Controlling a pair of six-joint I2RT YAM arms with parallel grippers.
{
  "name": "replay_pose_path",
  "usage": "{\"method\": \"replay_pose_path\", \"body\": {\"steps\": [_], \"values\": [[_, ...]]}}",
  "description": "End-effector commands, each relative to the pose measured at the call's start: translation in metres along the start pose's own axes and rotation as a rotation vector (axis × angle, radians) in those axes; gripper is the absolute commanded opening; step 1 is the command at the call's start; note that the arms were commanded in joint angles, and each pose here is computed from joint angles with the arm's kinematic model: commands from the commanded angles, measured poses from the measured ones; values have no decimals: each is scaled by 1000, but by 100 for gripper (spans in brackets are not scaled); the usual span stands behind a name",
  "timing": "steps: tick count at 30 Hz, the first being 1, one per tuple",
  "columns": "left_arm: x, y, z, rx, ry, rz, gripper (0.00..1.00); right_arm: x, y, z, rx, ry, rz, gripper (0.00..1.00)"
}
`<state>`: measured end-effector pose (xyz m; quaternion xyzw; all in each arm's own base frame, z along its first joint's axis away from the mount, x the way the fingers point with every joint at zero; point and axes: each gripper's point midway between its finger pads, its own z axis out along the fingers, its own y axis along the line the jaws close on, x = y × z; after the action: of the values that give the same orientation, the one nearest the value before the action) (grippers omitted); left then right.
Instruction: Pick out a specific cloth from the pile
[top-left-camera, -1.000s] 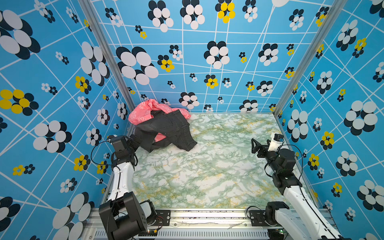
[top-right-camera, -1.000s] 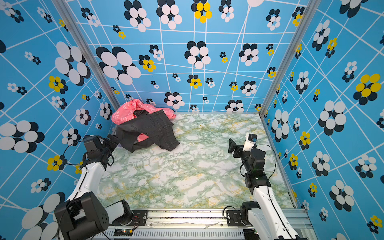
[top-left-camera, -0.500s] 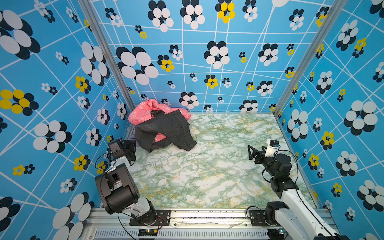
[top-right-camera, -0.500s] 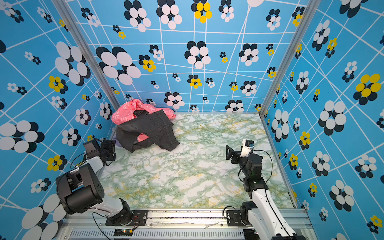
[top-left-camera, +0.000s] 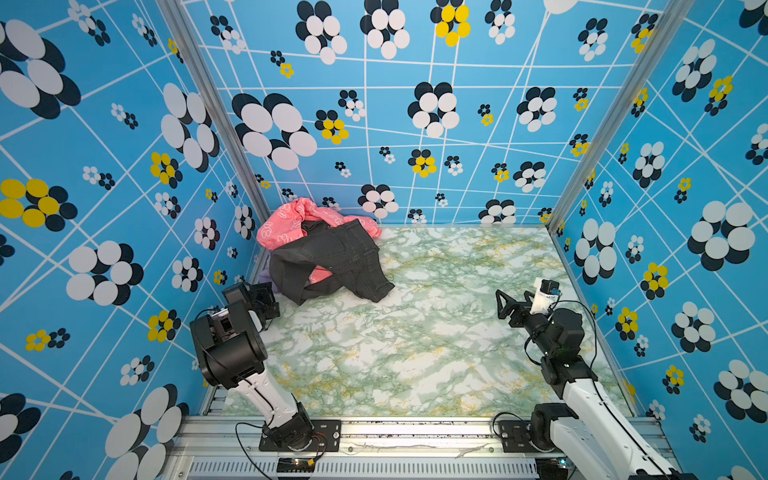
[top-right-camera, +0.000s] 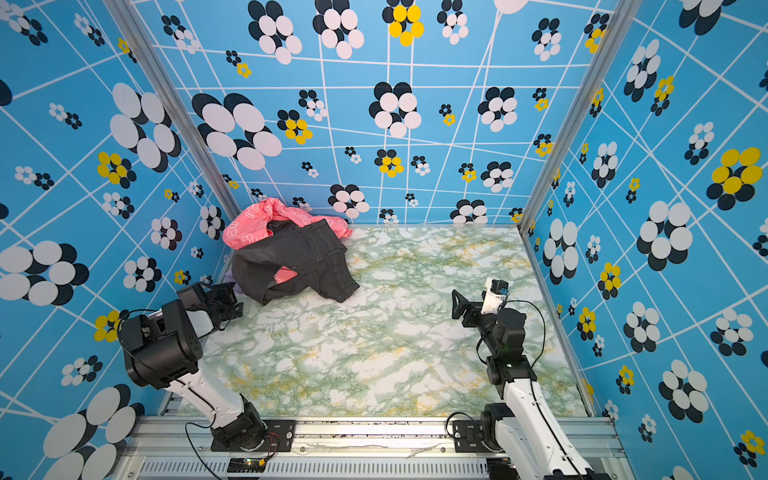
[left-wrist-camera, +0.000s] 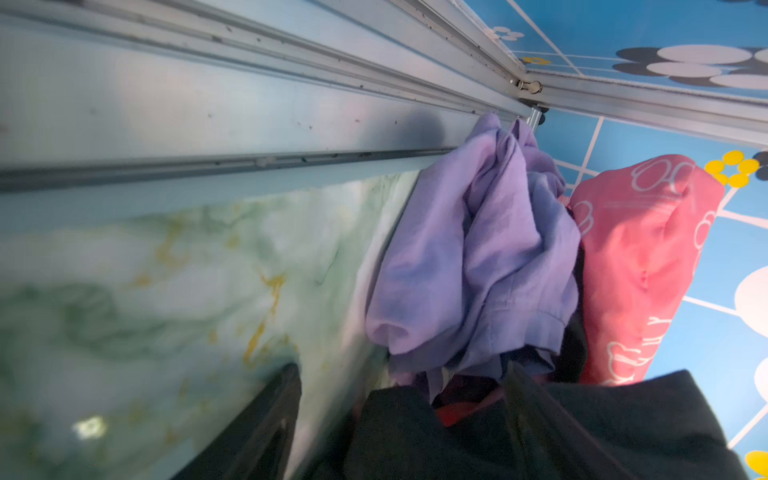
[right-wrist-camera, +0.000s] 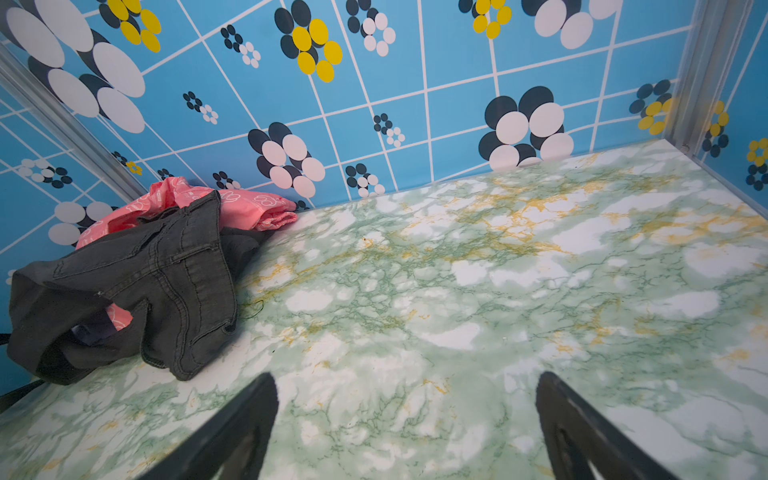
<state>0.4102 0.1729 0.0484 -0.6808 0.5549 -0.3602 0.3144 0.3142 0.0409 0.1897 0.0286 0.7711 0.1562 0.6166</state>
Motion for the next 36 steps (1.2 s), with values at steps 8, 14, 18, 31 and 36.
{"method": "replay_pose_path", "body": {"steps": [8,14,18,31,36], "values": [[-8,5,25,5,34,-81,56,-4,5,-1,-19,-3,-2,99],[-6,10,36,-9,72,-71,36,-2,3,-1,-9,4,-3,99],[-6,6,40,14,85,-53,13,-2,3,-2,-5,5,1,99],[5,-73,-1,111,46,177,0,-9,2,-9,9,-22,4,99],[11,-124,-38,145,-26,332,0,-13,4,-13,7,-32,5,99]]}}
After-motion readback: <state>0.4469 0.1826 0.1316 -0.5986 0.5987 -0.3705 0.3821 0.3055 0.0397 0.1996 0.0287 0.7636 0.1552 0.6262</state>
